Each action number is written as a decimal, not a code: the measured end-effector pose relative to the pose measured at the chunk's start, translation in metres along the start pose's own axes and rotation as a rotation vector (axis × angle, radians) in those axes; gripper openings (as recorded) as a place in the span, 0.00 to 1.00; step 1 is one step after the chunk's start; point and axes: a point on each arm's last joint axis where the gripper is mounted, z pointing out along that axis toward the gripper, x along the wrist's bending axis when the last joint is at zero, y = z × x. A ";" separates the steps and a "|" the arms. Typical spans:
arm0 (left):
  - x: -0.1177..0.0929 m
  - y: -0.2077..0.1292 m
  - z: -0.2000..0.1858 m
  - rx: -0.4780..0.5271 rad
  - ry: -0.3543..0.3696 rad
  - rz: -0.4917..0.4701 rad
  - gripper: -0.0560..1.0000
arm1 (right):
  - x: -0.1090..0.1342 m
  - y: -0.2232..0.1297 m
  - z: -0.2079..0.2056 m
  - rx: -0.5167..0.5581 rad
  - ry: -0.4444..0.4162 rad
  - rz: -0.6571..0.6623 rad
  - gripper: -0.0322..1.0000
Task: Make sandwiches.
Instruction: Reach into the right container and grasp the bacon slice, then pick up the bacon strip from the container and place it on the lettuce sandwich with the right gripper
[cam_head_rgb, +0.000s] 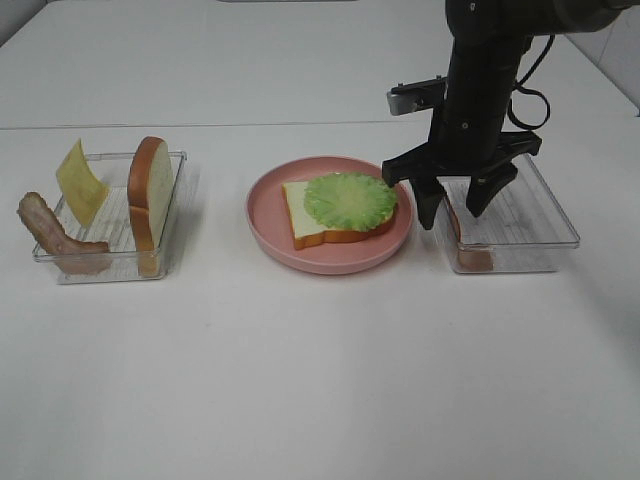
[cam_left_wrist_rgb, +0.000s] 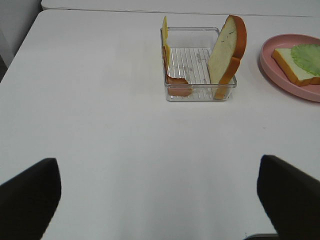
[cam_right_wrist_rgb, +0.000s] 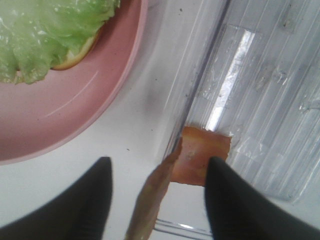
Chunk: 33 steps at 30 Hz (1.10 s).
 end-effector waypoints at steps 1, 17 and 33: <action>0.000 0.000 0.000 0.000 0.000 0.000 0.99 | 0.000 0.000 0.000 0.000 0.000 0.000 0.59; 0.000 0.000 0.000 0.000 0.000 0.000 0.99 | -0.001 0.000 0.000 0.001 -0.015 -0.007 0.06; 0.000 0.000 0.000 0.000 0.000 0.000 0.99 | -0.003 0.016 -0.044 -0.045 -0.012 -0.103 0.06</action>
